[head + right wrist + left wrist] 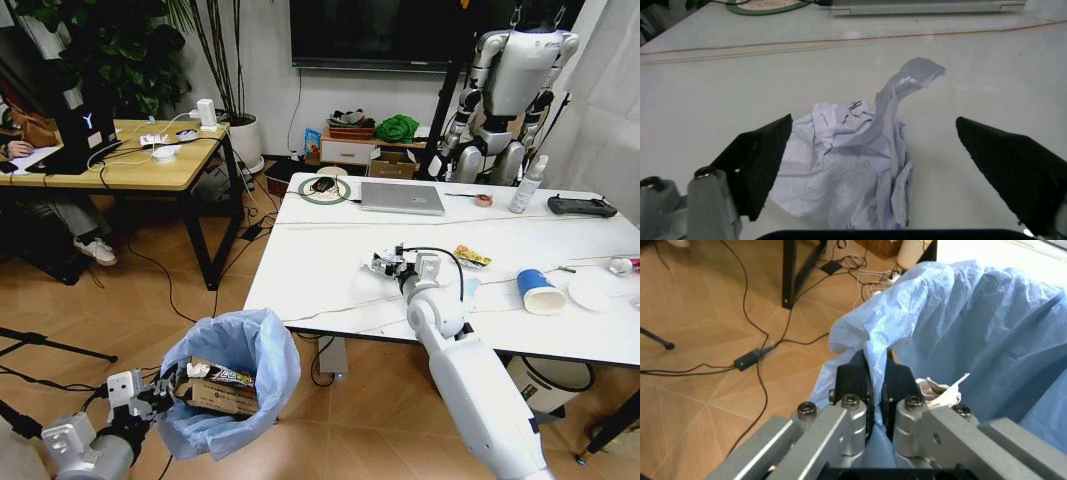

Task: Pick up the trash bin and place the trash from the table into it.

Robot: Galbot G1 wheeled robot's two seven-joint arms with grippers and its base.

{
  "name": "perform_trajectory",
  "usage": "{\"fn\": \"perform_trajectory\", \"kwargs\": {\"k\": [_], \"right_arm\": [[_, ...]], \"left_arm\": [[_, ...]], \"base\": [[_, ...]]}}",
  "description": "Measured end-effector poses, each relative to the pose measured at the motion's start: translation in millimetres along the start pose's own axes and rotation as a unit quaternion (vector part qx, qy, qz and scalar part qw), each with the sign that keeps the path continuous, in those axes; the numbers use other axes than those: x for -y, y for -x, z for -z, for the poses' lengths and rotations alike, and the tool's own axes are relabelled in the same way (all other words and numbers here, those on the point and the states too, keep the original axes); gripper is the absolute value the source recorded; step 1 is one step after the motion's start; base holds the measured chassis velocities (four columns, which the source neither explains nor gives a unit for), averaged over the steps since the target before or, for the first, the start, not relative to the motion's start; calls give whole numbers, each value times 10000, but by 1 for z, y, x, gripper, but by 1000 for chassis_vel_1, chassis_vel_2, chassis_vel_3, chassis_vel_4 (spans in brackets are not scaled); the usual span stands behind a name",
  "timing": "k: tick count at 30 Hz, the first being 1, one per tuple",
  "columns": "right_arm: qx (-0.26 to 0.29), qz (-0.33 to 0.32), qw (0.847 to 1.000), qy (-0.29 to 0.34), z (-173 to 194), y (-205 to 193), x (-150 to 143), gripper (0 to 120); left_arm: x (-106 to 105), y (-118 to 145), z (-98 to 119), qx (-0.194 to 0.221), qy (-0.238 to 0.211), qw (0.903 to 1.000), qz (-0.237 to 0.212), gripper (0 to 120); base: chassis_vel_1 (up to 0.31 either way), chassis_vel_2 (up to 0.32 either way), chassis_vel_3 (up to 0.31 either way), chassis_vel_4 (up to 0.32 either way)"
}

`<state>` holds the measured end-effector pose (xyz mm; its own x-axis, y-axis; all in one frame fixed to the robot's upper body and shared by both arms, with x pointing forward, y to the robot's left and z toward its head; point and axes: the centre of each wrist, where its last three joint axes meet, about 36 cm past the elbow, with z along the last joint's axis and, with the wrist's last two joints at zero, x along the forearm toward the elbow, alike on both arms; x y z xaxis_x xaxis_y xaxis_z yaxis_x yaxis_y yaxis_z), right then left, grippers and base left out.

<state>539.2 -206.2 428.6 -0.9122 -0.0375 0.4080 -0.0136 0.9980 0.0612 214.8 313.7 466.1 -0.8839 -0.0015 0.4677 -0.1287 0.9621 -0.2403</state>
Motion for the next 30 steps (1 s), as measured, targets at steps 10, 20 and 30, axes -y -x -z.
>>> {"fn": "perform_trajectory", "kwargs": {"k": [10,20,30], "right_arm": [[-15,-19,10000,-20,-4,3,6,57],[-41,1,10000,-35,-7,4,8,19],[-60,32,10000,-70,-11,3,13,0]], "left_arm": [[0,0,0,15,11,10000,-10,0],[-2,2,0,25,16,10000,-7,0],[-2,3,0,16,3,10000,-21,0]], "base": [[0,0,0,0],[0,0,0,0],[0,0,0,0]]}}
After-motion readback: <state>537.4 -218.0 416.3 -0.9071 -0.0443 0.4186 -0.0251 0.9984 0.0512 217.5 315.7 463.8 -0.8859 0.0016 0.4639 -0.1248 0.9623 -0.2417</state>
